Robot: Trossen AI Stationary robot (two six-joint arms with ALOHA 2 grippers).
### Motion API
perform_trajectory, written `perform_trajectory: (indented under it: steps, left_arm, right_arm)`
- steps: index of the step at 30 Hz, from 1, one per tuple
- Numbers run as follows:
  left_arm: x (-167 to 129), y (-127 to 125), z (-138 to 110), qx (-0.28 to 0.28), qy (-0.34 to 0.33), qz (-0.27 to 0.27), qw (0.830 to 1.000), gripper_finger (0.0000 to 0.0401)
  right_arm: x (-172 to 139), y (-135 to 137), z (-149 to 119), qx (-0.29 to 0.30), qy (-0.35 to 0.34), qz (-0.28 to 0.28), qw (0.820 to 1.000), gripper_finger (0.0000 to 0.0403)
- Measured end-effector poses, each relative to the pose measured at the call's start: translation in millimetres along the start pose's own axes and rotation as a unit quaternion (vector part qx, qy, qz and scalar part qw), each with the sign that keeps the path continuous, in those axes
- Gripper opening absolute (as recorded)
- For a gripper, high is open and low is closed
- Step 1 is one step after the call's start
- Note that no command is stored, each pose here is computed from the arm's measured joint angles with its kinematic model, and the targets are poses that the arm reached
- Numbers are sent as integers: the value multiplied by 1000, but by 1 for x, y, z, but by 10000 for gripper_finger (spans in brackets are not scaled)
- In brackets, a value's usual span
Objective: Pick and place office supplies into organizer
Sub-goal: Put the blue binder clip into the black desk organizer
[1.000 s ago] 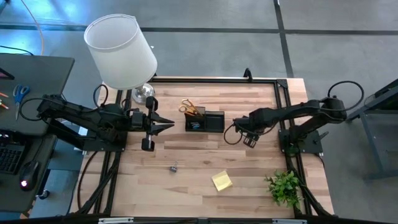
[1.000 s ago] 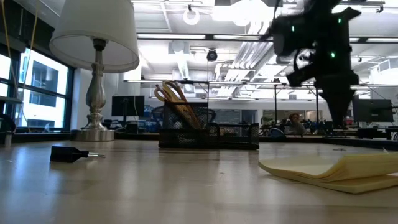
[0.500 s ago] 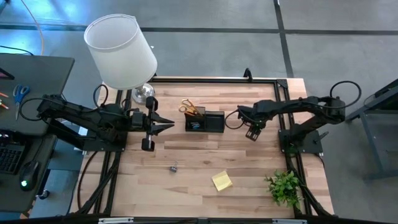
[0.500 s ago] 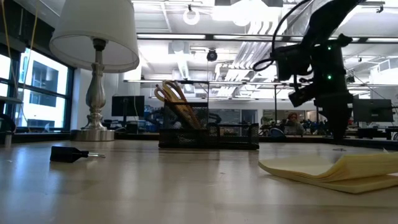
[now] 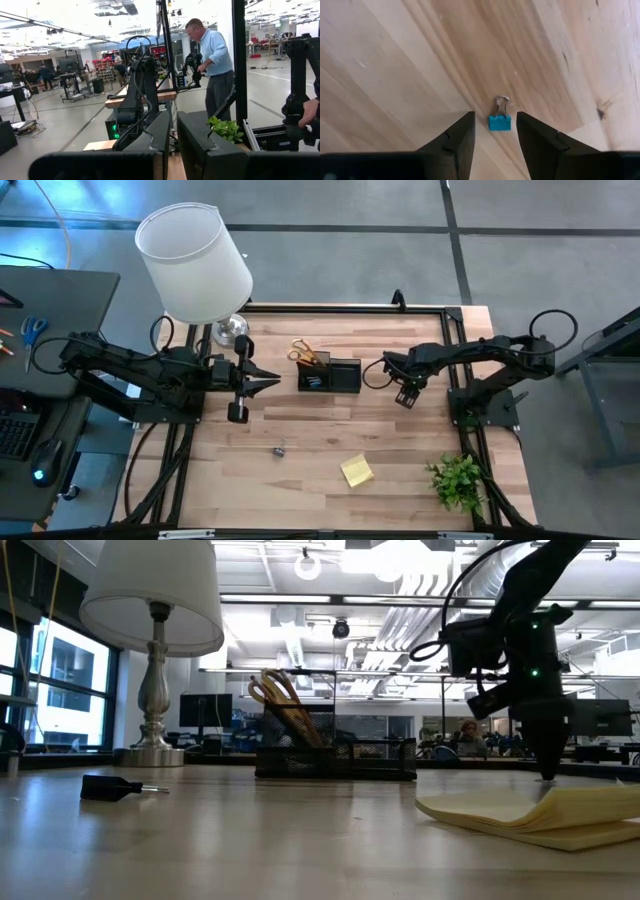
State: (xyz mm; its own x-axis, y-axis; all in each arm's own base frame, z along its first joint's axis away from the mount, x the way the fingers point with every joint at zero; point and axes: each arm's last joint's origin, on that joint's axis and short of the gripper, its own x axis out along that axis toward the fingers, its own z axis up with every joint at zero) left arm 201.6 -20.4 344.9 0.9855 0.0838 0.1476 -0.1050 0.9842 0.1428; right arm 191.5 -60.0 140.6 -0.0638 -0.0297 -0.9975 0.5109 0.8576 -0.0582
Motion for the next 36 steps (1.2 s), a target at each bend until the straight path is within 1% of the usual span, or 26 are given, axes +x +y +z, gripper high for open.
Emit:
perform_trajectory:
  steps: [9, 18, 22, 31, 33, 36]
  left_arm:
    - [0, 0, 0, 0, 0, 0, 1000, 24]
    - [0, 0, 0, 0, 0, 0, 1000, 24]
    - [0, 0, 0, 0, 0, 0, 1000, 24]
    - [0, 0, 0, 0, 0, 0, 1000, 24]
    - [0, 0, 0, 0, 0, 0, 1000, 24]
    - [0, 0, 0, 0, 1, 0, 1000, 24]
  right_arm:
    - [3, 0, -3, 0, 8, 15, 1000, 138]
    - [8, -3, -4, 14, 6, 27, 1000, 135]
    - [8, -3, -4, 16, 4, 23, 1000, 117]
    - [8, -2, -3, 14, 2, 25, 1000, 47]
    - [8, -2, -3, 12, 2, 28, 1000, 39]
    - [8, -2, -3, 13, 2, 31, 999, 42]
